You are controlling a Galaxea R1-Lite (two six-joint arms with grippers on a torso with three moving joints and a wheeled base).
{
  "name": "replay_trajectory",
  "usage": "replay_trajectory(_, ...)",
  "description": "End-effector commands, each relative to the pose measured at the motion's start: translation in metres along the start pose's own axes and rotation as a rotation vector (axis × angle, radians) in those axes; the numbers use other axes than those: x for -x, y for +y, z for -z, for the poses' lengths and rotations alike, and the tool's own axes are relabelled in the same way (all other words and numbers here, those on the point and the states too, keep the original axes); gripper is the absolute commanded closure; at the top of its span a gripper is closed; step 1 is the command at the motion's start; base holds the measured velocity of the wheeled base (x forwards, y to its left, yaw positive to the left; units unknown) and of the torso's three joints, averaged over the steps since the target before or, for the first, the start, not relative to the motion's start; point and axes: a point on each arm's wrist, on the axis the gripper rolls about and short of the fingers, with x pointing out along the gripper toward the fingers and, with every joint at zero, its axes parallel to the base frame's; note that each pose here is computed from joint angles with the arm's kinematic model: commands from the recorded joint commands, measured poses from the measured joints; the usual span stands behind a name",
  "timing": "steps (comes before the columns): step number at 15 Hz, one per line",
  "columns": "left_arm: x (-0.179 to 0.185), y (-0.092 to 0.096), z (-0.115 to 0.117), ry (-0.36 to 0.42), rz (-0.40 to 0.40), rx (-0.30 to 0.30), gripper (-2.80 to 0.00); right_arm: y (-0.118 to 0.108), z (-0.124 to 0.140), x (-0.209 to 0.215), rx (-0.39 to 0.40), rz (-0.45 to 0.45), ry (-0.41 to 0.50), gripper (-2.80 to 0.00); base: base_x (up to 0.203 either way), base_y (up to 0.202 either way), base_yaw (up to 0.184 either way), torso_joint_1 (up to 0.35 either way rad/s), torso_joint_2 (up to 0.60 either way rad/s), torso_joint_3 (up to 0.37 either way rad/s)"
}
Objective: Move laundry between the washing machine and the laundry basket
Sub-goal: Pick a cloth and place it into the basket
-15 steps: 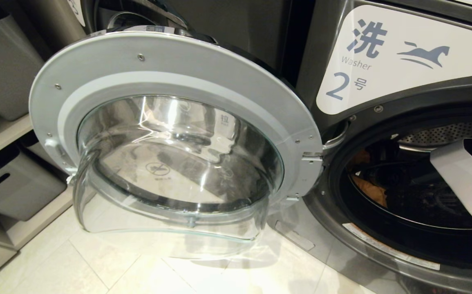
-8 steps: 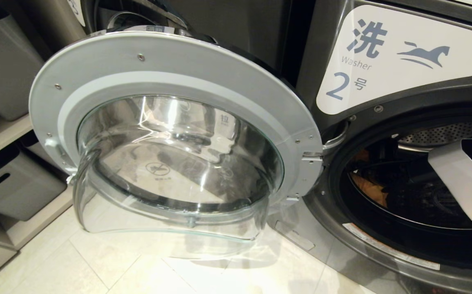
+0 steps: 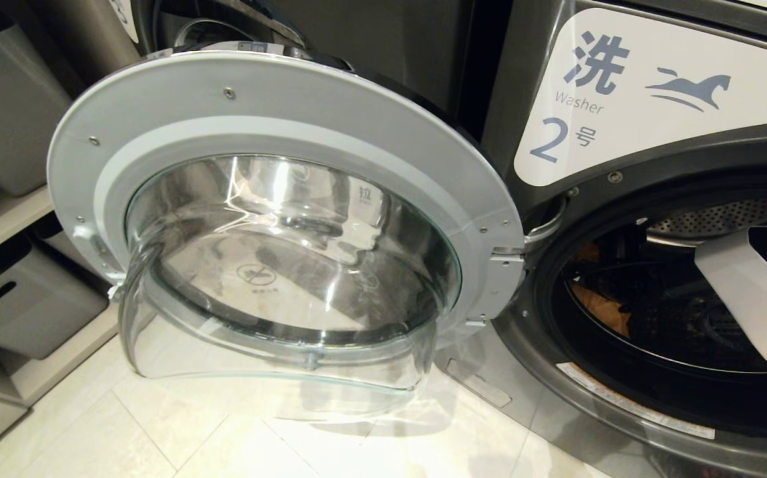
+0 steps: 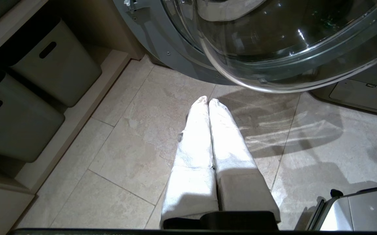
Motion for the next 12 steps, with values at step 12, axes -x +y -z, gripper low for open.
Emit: replay_trajectory(12, 0.000, 0.000, 0.000, 0.001, 0.000, -0.001, 0.00, -0.045, -0.028, -0.004, -0.078, 0.040, 0.049, -2.80, 0.000, 0.000, 0.000, 0.000, 0.00, 0.000)
